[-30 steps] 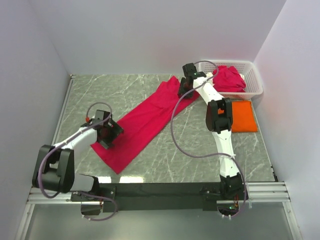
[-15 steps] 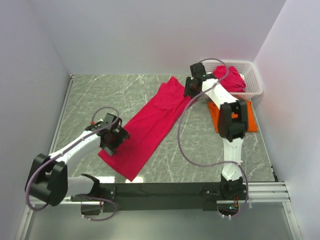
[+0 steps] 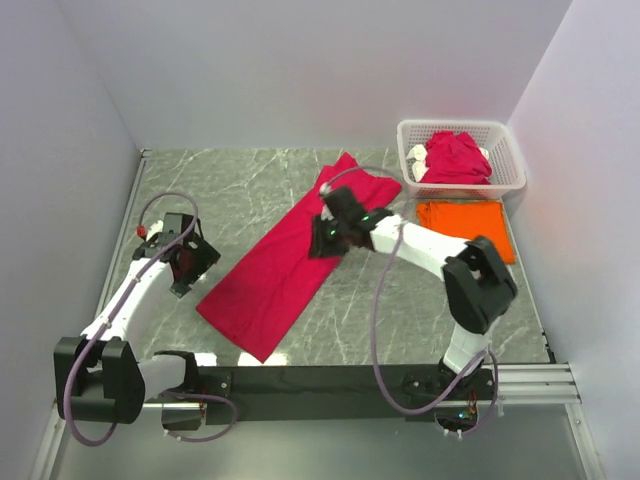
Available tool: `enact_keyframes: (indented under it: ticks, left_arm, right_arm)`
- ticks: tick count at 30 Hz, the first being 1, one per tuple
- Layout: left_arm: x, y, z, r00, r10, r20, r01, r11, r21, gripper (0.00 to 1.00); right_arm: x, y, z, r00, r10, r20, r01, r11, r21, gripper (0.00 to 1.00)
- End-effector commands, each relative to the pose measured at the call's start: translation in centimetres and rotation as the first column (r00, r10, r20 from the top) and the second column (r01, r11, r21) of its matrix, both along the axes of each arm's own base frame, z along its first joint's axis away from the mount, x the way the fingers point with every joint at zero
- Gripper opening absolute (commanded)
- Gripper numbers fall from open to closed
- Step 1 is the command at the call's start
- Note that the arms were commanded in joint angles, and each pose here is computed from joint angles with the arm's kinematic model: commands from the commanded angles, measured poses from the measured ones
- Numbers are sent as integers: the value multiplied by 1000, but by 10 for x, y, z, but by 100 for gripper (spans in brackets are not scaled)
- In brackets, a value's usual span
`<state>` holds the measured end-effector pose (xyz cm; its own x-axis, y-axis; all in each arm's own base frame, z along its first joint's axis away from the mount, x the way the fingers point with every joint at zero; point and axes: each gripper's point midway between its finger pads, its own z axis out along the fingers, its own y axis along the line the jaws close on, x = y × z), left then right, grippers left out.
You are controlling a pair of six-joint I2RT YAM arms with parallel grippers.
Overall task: Fold and stack the t-shirts
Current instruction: Fold the tshirt
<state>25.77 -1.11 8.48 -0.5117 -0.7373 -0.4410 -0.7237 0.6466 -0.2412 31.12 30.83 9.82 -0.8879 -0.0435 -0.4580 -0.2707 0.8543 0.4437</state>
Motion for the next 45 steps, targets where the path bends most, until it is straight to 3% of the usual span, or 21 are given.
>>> enact_keyframes:
  ticks: [1,10,17,22,25,28,34,38,45]
  left_arm:
    - [5,-14,-1,995,-104,5,105,993,-49,93]
    - [-16,-20,-30,994,-88,-64,82,992,-98,94]
    - [-35,-31,-33,986,-141,-87,129,983,-131,95]
    - [-31,-36,-9,985,-173,-21,168,977,-131,95]
    - [-20,-36,6,980,-196,24,198,974,-114,95]
    - [-2,-36,14,971,-230,65,235,969,-82,95]
    - [41,-31,19,944,-305,127,305,952,15,95]
    - [59,-27,17,933,-331,145,324,944,67,96]
    - [60,-23,14,922,-358,144,346,932,104,96]
  right_arm:
    - [-15,26,-17,998,57,-31,-56,998,19,40]
    - [-66,-14,-87,958,71,-277,-128,972,-196,40]
    - [-117,-72,-93,930,50,-363,-165,942,-292,42]
    - [-122,-124,-90,938,-43,-344,-99,918,-385,43]
    - [-91,-127,-61,968,-61,-245,-27,940,-340,43]
    - [-34,-120,-14,990,-126,-65,105,962,-254,44]
    - [80,-121,47,904,-396,158,411,909,-74,42]
    - [141,-121,46,816,-548,186,560,829,-12,42]
    - [199,-102,14,774,-620,127,620,783,39,43]
